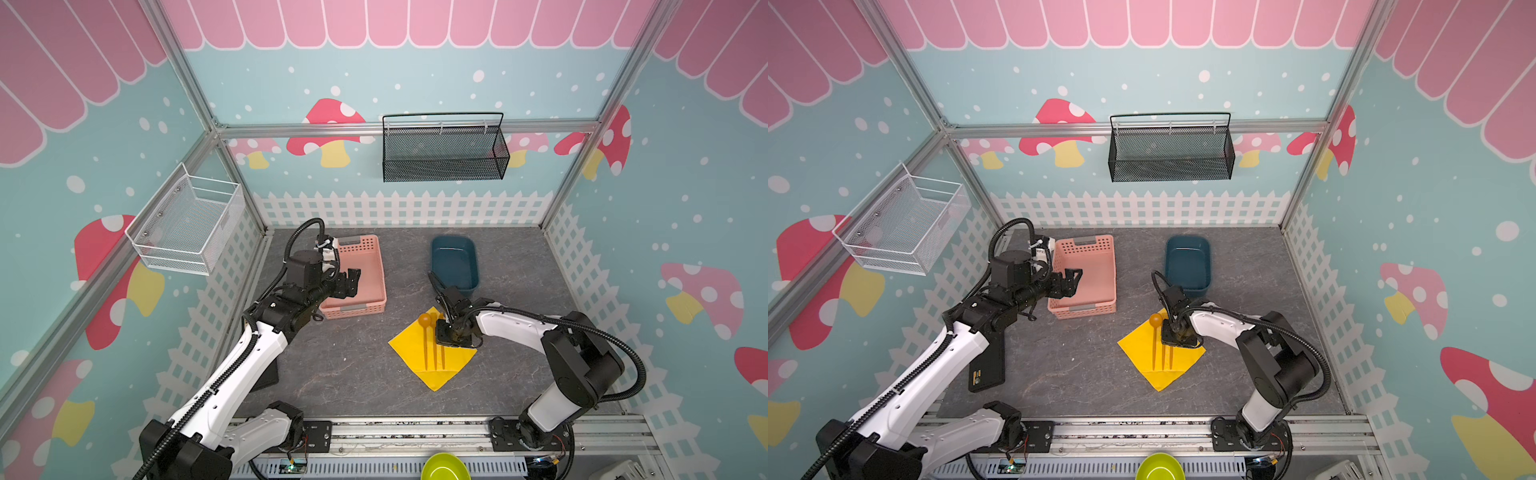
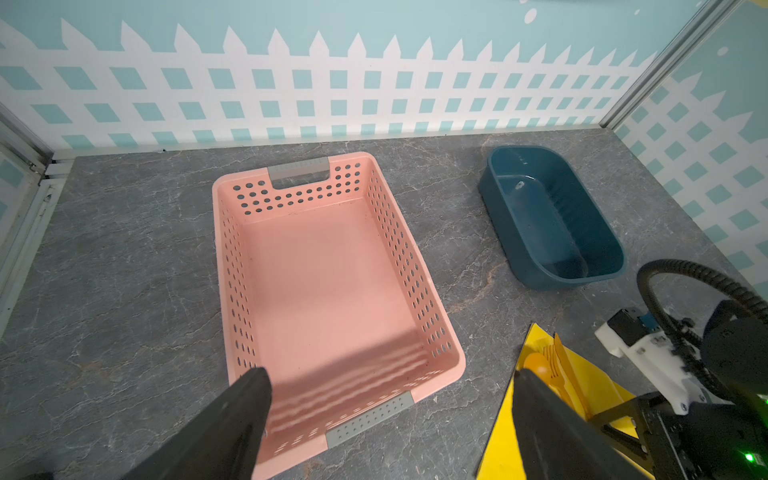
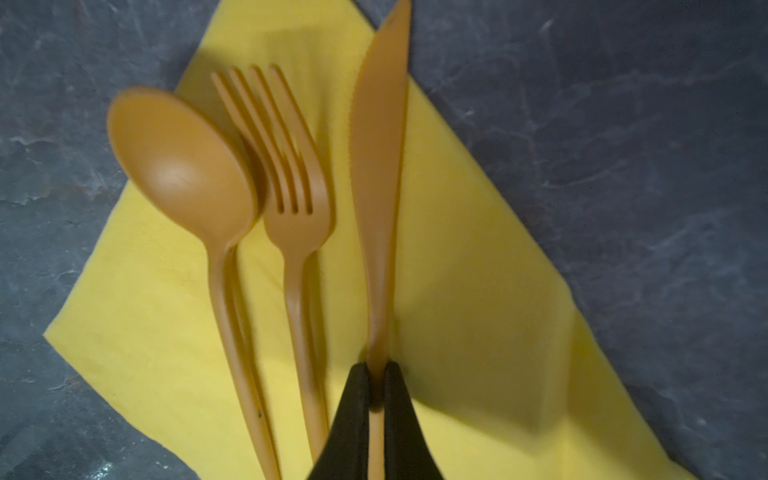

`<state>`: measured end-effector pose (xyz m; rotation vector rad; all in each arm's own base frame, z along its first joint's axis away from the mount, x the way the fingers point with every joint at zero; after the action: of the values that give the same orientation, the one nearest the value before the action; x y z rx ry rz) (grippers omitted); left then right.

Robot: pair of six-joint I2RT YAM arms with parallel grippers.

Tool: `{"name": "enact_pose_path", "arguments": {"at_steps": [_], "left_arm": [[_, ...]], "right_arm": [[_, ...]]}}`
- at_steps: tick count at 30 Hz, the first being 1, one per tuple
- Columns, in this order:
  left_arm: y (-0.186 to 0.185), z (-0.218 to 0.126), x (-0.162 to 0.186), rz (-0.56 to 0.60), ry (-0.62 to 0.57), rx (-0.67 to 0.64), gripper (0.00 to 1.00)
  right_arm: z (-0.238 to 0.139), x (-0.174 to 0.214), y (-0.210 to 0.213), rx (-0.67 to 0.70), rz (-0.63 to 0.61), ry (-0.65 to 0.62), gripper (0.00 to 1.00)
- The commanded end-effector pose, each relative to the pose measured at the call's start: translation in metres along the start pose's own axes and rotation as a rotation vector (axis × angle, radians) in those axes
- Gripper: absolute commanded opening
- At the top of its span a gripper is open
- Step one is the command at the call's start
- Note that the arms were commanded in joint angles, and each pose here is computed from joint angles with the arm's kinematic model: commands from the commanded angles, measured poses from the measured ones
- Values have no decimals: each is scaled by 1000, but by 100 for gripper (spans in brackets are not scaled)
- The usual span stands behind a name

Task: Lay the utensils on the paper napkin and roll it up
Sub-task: 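Lower the knife onto the napkin next to the fork with the right gripper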

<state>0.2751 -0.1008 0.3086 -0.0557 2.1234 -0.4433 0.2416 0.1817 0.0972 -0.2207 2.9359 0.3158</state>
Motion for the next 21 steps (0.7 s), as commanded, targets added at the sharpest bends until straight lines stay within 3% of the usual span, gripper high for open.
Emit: {"name": "enact_pose_path", "arguments": {"at_steps": [1,21], "left_arm": [[-1,-5,-1,-1,-19,12,92],[-1,-5,-1,-2,-20,10,92]], "right_arm": [[4,6,0,7,12,23,8],[-10,2,6,-1,9,4,8]]}}
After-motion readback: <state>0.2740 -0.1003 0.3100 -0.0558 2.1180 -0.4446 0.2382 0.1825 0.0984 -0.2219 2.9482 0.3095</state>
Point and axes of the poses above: each gripper's point midway between its finger pads, its own z axis out along the fingers, its own y axis along the line the jaws close on, x = y × z, the point moved 8 cm from there along -z, back along the fingers, and after that the axes turned 12 degrees about -z, right-handed, at the moved point
